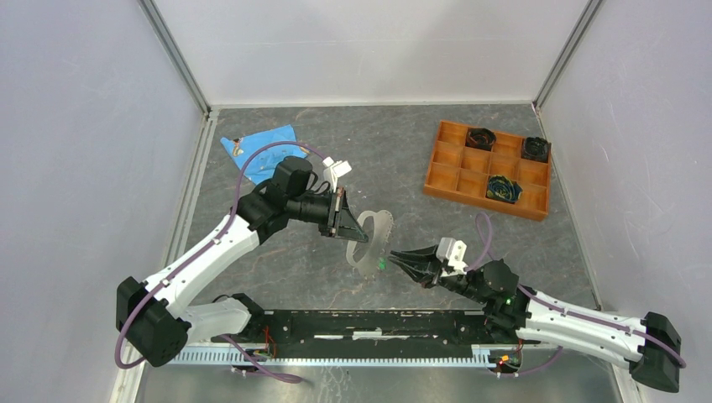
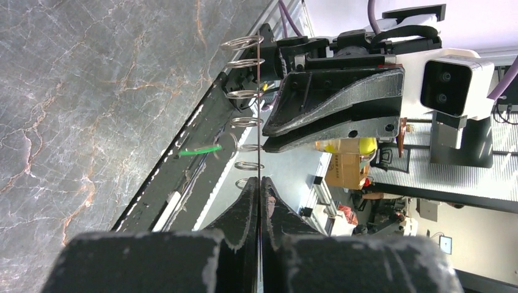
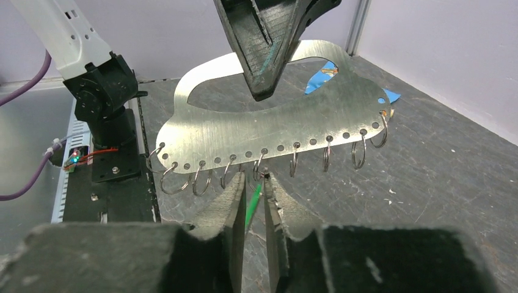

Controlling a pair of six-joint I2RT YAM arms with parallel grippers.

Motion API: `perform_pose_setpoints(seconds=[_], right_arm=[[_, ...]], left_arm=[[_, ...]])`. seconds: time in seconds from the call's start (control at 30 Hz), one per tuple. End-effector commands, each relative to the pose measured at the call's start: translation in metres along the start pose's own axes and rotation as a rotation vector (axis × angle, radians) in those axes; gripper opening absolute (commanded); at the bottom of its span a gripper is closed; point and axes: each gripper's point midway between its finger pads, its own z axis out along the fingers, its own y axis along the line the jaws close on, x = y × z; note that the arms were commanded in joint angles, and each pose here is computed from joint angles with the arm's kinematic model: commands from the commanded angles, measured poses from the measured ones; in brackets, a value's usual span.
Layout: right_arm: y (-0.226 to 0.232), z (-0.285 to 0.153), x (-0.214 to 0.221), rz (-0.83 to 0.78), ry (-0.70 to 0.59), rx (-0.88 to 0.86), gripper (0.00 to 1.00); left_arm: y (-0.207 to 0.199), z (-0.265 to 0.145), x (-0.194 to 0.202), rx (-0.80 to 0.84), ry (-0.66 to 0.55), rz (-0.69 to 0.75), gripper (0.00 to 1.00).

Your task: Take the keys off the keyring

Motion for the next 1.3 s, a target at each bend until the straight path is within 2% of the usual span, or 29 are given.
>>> perform_pose_setpoints(seconds=[0.0, 0.37, 0.57, 1.07, 1.27], right_arm=[[0.001, -0.001, -0.01, 0.0, -0.046, -0.004, 0.24], [0.002, -0.005, 0.002, -0.023, -0.027, -0.013, 0.39], [0.016, -0.006, -0.001, -0.019, -0.057, -0.085, 0.48], [0.046, -0.007, 0.007, 0.073, -0.062, -0.236, 0.49], [0.049, -0.011, 0.01, 0.112, -0.085, -0.246, 0.49]], left_arm=[[-0.029, -0.011, -0.011, 0.059, -0.038, 0.053, 0.02], [-0.039, -0.018, -0.006, 0.085, -0.011, 0.097, 0.02], [-0.041, -0.02, 0.003, 0.096, 0.025, 0.136, 0.02], [-0.045, -0.021, 0.028, 0.124, 0.098, 0.227, 0.02], [-0.046, -0.02, 0.036, 0.122, 0.123, 0.245, 0.02]])
